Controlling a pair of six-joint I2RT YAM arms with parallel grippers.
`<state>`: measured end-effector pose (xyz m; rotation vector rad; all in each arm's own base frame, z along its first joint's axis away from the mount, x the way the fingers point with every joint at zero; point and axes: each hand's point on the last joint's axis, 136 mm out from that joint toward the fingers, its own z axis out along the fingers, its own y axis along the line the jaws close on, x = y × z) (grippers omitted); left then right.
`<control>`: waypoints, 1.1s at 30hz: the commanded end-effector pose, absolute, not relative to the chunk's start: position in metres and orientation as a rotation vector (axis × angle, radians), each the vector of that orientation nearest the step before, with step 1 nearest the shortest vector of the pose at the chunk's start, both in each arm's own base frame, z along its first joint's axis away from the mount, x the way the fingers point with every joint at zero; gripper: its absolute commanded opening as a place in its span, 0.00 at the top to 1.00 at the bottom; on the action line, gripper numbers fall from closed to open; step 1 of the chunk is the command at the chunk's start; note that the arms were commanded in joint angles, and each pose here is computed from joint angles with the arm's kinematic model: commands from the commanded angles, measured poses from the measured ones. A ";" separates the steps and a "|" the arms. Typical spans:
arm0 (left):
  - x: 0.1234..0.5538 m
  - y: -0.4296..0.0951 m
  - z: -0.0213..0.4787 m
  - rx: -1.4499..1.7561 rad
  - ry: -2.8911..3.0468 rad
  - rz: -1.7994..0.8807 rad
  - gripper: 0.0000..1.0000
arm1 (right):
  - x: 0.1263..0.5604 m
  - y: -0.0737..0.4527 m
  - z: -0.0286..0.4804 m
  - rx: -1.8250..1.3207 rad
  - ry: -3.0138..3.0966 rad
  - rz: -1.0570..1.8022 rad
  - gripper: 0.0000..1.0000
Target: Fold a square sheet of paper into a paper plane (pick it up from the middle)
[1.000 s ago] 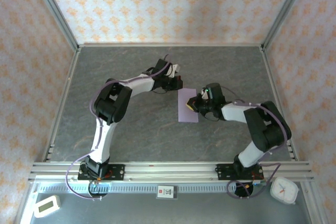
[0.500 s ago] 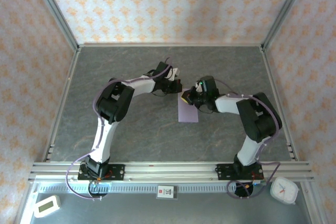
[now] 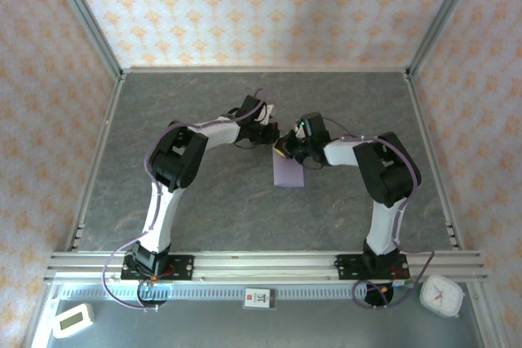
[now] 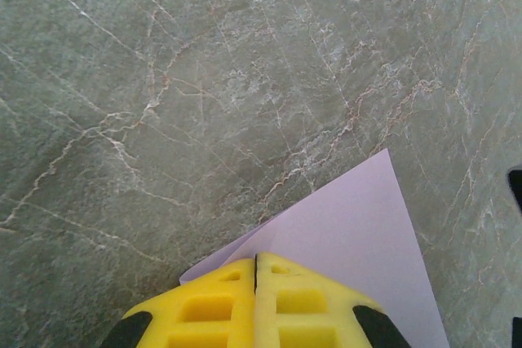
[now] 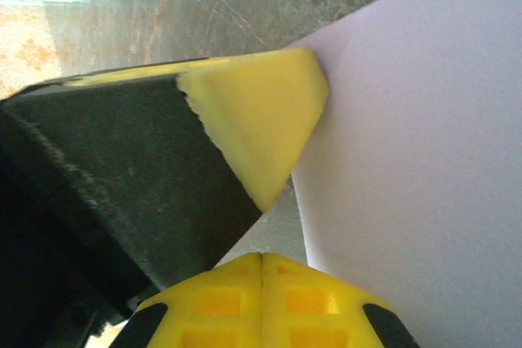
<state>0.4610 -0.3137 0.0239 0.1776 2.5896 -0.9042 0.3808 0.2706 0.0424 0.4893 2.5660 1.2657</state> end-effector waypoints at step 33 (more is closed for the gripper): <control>0.426 -0.297 -0.036 0.144 2.793 -0.718 1.00 | 0.249 0.241 -0.020 0.258 2.955 0.962 1.00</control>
